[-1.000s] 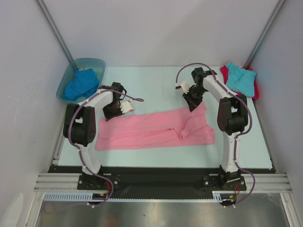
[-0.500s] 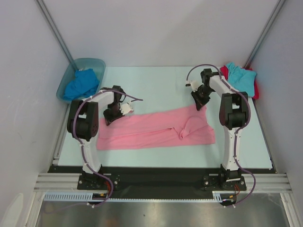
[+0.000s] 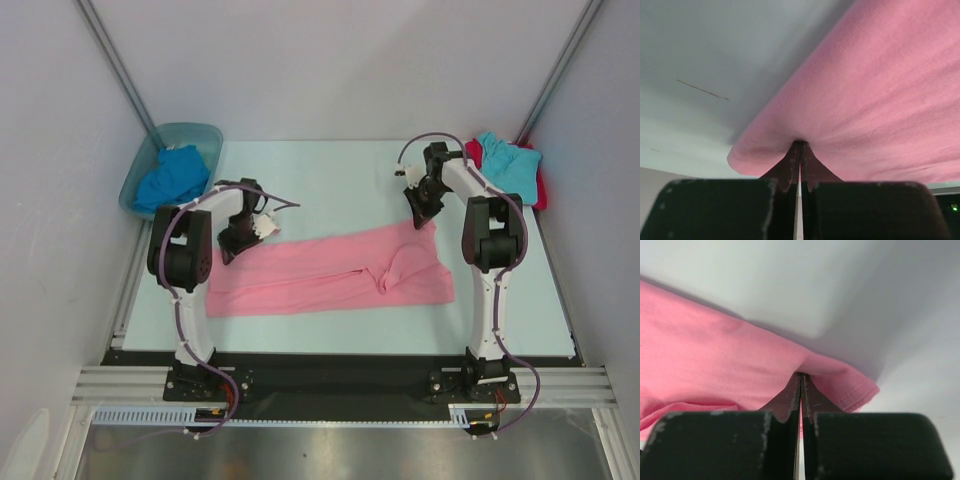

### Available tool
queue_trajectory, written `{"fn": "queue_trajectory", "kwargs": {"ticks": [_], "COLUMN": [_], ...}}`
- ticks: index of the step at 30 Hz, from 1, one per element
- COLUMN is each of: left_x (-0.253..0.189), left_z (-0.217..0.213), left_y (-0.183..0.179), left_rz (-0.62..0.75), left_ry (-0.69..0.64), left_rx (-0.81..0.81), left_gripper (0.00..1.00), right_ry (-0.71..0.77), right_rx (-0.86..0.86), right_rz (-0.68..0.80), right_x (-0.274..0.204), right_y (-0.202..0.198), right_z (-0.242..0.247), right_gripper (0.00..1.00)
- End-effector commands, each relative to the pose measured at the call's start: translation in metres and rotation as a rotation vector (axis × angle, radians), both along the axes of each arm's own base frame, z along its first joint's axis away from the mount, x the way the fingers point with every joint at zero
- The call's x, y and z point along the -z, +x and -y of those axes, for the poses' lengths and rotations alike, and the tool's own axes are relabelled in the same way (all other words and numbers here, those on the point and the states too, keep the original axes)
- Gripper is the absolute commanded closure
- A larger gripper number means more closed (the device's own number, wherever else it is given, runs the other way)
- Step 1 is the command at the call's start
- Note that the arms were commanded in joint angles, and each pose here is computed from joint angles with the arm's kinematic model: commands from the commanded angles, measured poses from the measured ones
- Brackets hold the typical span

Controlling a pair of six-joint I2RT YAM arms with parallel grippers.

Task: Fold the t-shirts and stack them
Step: Fold the tshirt

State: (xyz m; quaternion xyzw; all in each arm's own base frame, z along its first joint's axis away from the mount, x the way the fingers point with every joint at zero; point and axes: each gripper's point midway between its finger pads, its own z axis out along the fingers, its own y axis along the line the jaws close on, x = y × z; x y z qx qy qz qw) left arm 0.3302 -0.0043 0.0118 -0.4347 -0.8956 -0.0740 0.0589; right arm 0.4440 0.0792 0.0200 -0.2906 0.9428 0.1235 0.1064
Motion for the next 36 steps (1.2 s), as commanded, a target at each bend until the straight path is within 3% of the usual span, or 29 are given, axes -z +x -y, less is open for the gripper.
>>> {"fn": "queue_trajectory", "kwargs": {"ticks": [1, 8, 19, 36], "left_x": [0.032, 0.025, 0.001, -0.013], "left_z": [-0.021, -0.036, -0.030, -0.006], "left_y": [0.032, 0.066, 0.130, 0.154], "left_rz": [0.089, 0.145, 0.275, 0.356], "left_ry": [0.082, 0.196, 0.219, 0.222], "left_rx": [-0.054, -0.095, -0.140, -0.095], "left_gripper": [1.00, 1.00, 1.00, 1.00], "right_ry": [-0.056, -0.124, -0.164, -0.185], "right_rx": [0.059, 0.111, 0.121, 0.121], "right_rz": [0.171, 0.264, 0.358, 0.403], "right_x": [0.017, 0.008, -0.006, 0.001], "right_y": [0.054, 0.086, 0.115, 0.134], "right_z": [0.008, 0.020, 0.025, 0.029], "right_gripper": [1.00, 1.00, 1.00, 1.00]}}
